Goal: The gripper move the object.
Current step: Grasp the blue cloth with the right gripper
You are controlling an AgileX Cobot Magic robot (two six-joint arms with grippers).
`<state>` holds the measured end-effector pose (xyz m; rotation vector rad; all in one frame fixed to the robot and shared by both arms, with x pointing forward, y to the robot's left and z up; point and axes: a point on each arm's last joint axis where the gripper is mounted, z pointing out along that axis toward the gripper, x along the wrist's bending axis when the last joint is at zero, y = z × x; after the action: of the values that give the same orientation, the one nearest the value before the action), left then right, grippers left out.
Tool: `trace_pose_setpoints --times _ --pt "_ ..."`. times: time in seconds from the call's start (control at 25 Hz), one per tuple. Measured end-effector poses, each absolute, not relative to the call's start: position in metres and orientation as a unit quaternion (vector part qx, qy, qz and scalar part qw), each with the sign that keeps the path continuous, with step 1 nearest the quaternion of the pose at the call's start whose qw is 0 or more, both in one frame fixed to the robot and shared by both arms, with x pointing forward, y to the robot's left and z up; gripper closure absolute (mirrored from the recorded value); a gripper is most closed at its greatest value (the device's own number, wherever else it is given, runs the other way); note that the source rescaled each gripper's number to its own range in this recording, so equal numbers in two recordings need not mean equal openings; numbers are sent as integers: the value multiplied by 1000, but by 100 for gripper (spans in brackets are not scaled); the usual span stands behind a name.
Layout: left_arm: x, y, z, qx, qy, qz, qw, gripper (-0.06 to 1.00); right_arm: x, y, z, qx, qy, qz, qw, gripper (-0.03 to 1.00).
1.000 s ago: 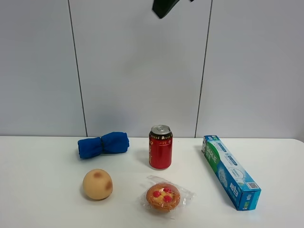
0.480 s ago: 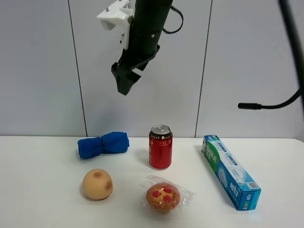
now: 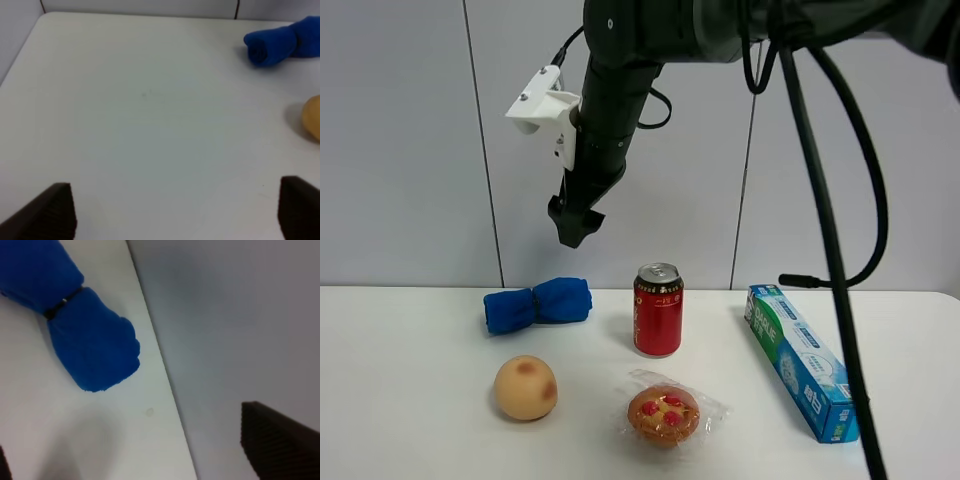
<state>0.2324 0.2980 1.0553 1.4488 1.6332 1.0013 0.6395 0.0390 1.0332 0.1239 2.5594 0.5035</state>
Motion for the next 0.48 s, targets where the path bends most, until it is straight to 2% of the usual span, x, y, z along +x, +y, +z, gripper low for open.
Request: trace_pose_setpoints --times 0.48 --pt "232 298 1055 562 634 389 361 -6 665 67 963 12 923 240 301 -2"
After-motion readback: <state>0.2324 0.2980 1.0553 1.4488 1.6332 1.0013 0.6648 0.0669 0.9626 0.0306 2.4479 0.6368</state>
